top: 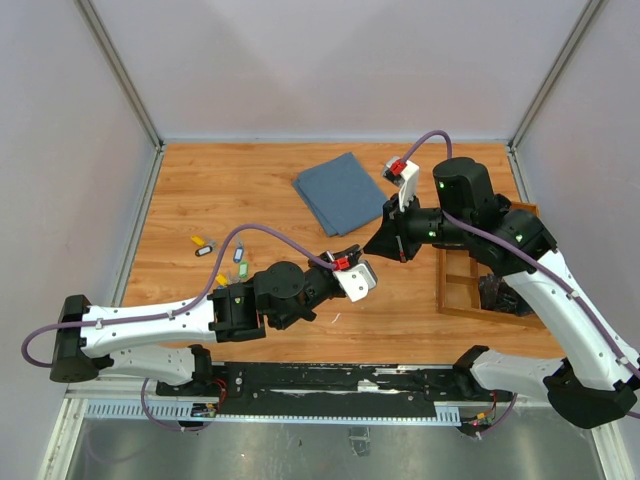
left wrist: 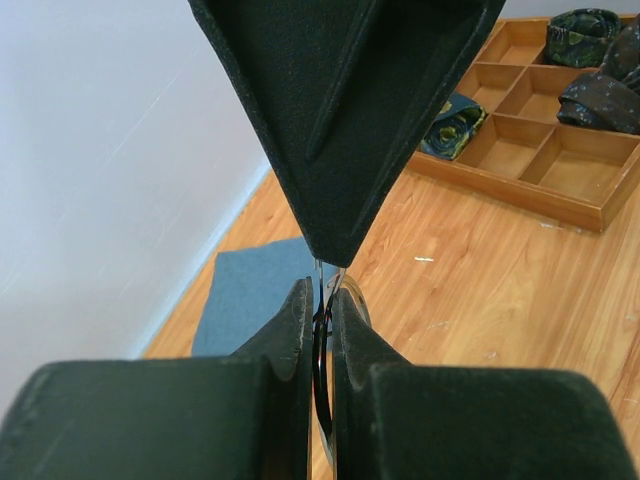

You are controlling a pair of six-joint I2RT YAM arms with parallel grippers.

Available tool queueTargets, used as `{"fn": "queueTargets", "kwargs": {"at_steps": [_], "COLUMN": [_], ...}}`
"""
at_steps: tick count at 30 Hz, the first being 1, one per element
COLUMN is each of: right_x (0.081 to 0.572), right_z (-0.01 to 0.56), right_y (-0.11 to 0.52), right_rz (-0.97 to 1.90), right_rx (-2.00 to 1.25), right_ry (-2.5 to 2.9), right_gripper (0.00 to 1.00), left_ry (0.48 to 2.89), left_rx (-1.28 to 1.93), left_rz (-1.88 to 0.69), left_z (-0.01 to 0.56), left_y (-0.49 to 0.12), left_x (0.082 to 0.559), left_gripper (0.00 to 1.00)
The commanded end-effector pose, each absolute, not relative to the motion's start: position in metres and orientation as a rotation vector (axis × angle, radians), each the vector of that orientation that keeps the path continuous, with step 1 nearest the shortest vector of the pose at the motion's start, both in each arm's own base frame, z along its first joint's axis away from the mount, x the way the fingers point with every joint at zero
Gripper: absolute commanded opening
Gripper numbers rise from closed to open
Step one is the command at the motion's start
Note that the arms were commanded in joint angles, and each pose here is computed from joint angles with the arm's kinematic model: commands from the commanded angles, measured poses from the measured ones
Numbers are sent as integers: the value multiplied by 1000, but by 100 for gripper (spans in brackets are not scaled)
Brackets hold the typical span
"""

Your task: Put the keys on the keyring

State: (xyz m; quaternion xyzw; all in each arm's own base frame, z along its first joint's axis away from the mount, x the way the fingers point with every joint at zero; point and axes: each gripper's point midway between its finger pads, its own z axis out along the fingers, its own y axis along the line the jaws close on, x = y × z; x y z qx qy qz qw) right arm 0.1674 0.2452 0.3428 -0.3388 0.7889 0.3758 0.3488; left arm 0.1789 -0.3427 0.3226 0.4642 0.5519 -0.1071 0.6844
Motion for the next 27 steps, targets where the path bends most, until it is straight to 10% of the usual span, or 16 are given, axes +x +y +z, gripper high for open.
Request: {"fn": "queueTargets", "kwargs": {"at_steps": [1,17,27], "right_x": [168,166,168], "right_z": [350,350,347], "right_y": [249,249,247], "right_rz": [999,1009,997], "right_rx": [-871,-863,-851], "right_ry": [2013,2016,2026], "right_gripper": [1,1,1], "left_ry": [1203,1196,1191], "left_rx": [965,909,919], "left_rz": [-282,-298,-316], "left_z": [348,358,359], "left_y": [-343,-341,-341], "left_x": [177,178,176], "left_gripper": [4,26,1]}}
